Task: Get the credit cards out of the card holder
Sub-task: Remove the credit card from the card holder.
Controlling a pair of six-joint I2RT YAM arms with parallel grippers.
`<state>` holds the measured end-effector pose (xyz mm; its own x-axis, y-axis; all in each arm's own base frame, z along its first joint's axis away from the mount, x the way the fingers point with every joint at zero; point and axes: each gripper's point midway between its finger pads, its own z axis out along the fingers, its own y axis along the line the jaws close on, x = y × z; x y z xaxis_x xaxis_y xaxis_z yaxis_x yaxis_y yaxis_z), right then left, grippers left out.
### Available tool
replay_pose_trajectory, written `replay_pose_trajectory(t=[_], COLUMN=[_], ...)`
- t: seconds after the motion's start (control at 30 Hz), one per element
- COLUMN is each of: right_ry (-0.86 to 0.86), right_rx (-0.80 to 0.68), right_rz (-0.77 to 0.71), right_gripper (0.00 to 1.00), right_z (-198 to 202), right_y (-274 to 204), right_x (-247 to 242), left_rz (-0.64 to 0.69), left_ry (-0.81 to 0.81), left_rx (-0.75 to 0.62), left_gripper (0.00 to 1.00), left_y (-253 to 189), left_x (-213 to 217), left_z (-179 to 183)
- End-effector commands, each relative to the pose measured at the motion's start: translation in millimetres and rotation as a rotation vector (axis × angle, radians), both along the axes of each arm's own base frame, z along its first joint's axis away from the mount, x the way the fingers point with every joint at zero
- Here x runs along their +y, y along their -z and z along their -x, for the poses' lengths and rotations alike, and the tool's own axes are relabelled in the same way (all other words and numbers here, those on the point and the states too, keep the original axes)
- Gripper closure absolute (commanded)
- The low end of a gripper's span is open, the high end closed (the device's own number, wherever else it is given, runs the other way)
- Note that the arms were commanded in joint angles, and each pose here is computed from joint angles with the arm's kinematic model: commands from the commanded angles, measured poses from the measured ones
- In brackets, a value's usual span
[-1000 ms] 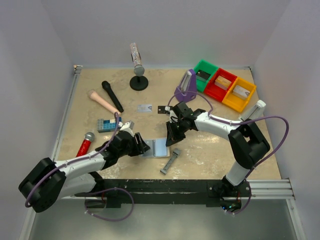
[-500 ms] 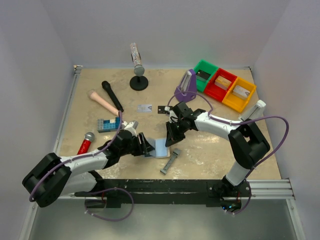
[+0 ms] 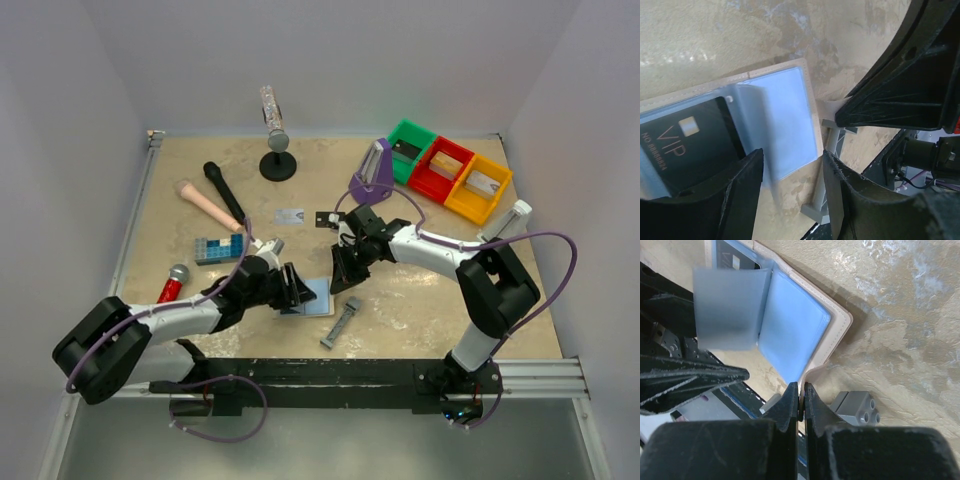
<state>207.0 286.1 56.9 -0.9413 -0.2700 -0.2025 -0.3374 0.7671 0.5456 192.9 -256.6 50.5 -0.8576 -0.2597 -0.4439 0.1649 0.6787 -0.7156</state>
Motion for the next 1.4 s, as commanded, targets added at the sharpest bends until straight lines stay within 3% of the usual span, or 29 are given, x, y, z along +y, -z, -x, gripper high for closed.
replay_pose_trajectory(t=[0.0,0.3,0.67,0.73,0.87,1.0,1.1,1.27,1.37], right_ry=[-0.011,-0.006,0.004,0.003,0.024,0.05,0.04,-0.048,-0.087], right_rx=[-0.008,-0.012,-0.04,-0.051,-0.101,-0.191,-0.24,-0.212,-0.172], right_rz=[-0.039,-0.017,0.032,0.04,0.075,0.113,0.026,-0.261,-0.328], right_gripper=[1.0,1.0,0.98,0.9,0.58,0.45,0.47,0.73,0.74], right_z=[0,-1,-21,-25,-29,-34,-32,-13,-5], right_y=[-6,-4,-5,-7,-18,-41,-66,-94,-89], right_x=[7,3,-2,-2,-11,-25,-16,28,48], left_rz=[0.077,0.075,-0.053,-0.058,-0.068,-0.079,-0.079,-0.09,-0.108], left_ry=[0.058,0.118,-0.123,-0.144,-0.162,-0.206,-0.221,-0.25,-0.256], left_rx=[-0.079,-0.083,-0.143,-0.119,-0.094,-0.109,-0.12,-0.119,-0.104], left_gripper=[0.45,0.47,0.51,0.56,0.65,0.68,0.69,0.78,0.85], left_y=[-35,-42,-27,-20,-10,-10,-12,-7,-1], left_x=[-30,-52,19,25,33,43,47,55,57], left_z=[-13,-10,-21,-20,-16,-18,-18,-17,-17])
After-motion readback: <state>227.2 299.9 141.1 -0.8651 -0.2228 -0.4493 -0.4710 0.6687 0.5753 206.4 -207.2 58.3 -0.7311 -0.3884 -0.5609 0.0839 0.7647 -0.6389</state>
